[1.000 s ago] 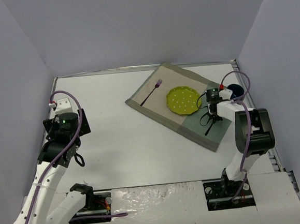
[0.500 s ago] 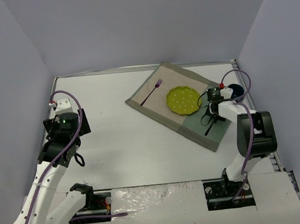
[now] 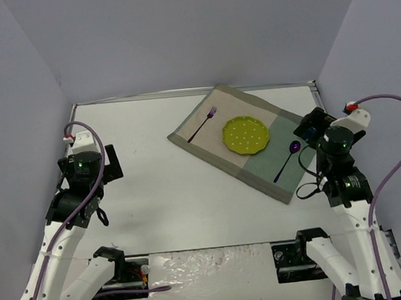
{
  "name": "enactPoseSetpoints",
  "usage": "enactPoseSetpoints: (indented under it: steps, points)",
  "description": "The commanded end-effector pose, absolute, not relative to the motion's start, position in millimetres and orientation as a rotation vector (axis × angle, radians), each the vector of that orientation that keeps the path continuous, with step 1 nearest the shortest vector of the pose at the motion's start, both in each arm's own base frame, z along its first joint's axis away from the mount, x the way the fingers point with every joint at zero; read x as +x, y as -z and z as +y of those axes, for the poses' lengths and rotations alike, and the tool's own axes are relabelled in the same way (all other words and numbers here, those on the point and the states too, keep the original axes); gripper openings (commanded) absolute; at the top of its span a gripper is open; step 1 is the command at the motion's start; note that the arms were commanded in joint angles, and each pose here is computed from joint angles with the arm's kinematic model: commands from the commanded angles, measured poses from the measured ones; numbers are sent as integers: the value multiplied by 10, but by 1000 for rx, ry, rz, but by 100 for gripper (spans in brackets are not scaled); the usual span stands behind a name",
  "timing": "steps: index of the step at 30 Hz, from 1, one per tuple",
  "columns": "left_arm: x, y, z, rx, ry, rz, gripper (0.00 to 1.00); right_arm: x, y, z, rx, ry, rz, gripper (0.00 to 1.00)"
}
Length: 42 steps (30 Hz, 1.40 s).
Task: Set the dinner table for one person
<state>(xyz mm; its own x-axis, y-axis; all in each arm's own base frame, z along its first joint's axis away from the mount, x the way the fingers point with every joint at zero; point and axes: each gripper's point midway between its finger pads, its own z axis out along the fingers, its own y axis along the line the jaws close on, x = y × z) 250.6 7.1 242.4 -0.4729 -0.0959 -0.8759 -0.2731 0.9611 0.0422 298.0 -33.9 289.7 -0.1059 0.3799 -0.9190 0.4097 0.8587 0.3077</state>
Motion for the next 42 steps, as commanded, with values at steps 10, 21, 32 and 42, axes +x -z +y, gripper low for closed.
enactPoseSetpoints:
  steps: [10,21,32,42]
  points:
    - [2161,-3092,193,-275,-134,1828,97,2310,-3695,-401,467,76,1521,100]
    - [2108,-2959,365,-336,-218,1783,97,1838,-3668,-542,435,117,1387,100]
    - [2192,-2727,304,-341,-197,1813,97,1806,-3426,-557,464,103,1375,100]
    - [2241,-2672,298,-333,-216,1840,97,1820,-3397,-513,441,83,1370,100]
